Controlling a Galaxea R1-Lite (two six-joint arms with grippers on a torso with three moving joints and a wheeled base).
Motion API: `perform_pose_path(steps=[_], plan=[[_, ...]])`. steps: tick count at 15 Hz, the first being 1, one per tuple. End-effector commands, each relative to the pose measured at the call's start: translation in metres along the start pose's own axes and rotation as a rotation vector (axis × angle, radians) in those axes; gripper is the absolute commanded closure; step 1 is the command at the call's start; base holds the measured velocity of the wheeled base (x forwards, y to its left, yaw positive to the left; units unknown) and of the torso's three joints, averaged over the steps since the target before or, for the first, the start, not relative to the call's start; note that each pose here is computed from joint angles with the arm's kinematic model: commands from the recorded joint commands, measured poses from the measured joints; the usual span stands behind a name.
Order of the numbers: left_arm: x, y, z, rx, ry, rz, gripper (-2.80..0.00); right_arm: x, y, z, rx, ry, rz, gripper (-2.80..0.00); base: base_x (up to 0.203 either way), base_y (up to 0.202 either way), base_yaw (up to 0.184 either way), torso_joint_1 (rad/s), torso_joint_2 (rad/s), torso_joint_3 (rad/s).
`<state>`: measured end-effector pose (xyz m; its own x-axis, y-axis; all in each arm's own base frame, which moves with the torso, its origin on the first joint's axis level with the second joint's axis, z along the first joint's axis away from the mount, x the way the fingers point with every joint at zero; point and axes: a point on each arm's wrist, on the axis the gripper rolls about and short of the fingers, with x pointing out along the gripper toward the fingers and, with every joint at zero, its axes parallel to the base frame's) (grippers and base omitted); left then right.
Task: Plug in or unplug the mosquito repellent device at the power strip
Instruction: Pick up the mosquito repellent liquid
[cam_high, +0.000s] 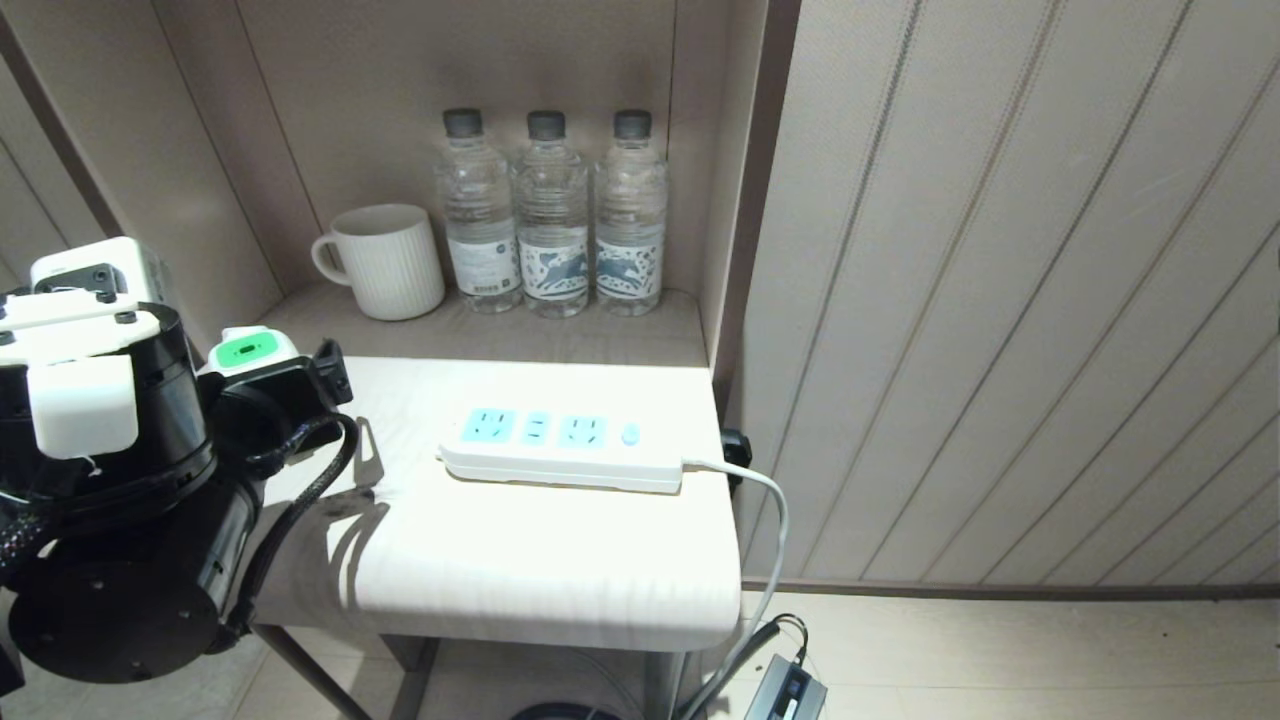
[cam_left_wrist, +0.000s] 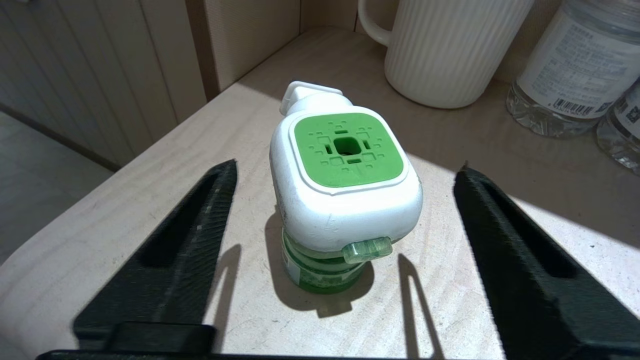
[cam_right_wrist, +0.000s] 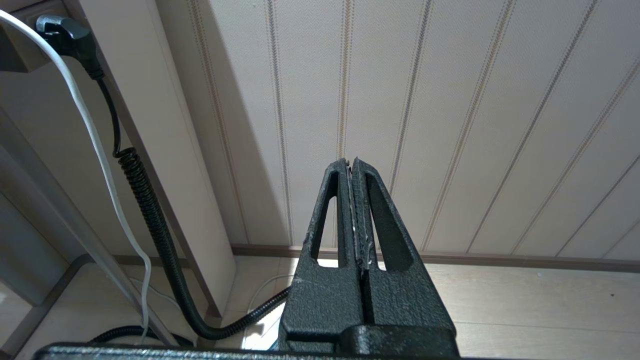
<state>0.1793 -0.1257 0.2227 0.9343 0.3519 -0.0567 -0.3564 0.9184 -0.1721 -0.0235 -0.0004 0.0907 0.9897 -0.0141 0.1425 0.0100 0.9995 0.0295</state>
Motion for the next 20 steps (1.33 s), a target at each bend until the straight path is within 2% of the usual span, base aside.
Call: perform_pose_path(steps=[1, 12, 14, 16, 18, 20], plan=[[0.0, 0.0, -0.001, -0.001, -0.001, 0.006, 0.0, 0.0, 0.0, 0.0, 0.0, -0.001, 0.0, 0.0, 0.0, 0.0, 0.0, 0.0, 0.0, 0.0], [-0.002, 0.003, 0.002, 0.003, 0.001, -0.018, 0.0, 0.0, 0.0, 0.0, 0.0, -0.001, 0.0, 0.0, 0.0, 0.0, 0.0, 0.0, 0.0, 0.0], [-0.01, 0.012, 0.014, -0.037, -0.002, -0.117, 0.0, 0.0, 0.0, 0.0, 0.0, -0.001, 0.0, 0.0, 0.0, 0.0, 0.0, 0.0, 0.0, 0.0], [-0.019, 0.024, 0.025, -0.048, -0.015, -0.205, 0.0, 0.0, 0.0, 0.0, 0.0, -0.001, 0.0, 0.0, 0.0, 0.0, 0.0, 0.0, 0.0, 0.0], [-0.026, 0.033, 0.024, -0.005, -0.008, -0.316, 0.0, 0.0, 0.0, 0.0, 0.0, -0.001, 0.0, 0.0, 0.0, 0.0, 0.0, 0.0, 0.0, 0.0], [-0.027, 0.036, 0.018, 0.041, 0.004, -0.351, 0.0, 0.0, 0.0, 0.0, 0.0, -0.001, 0.001, 0.0, 0.0, 0.0, 0.0, 0.0, 0.0, 0.0]])
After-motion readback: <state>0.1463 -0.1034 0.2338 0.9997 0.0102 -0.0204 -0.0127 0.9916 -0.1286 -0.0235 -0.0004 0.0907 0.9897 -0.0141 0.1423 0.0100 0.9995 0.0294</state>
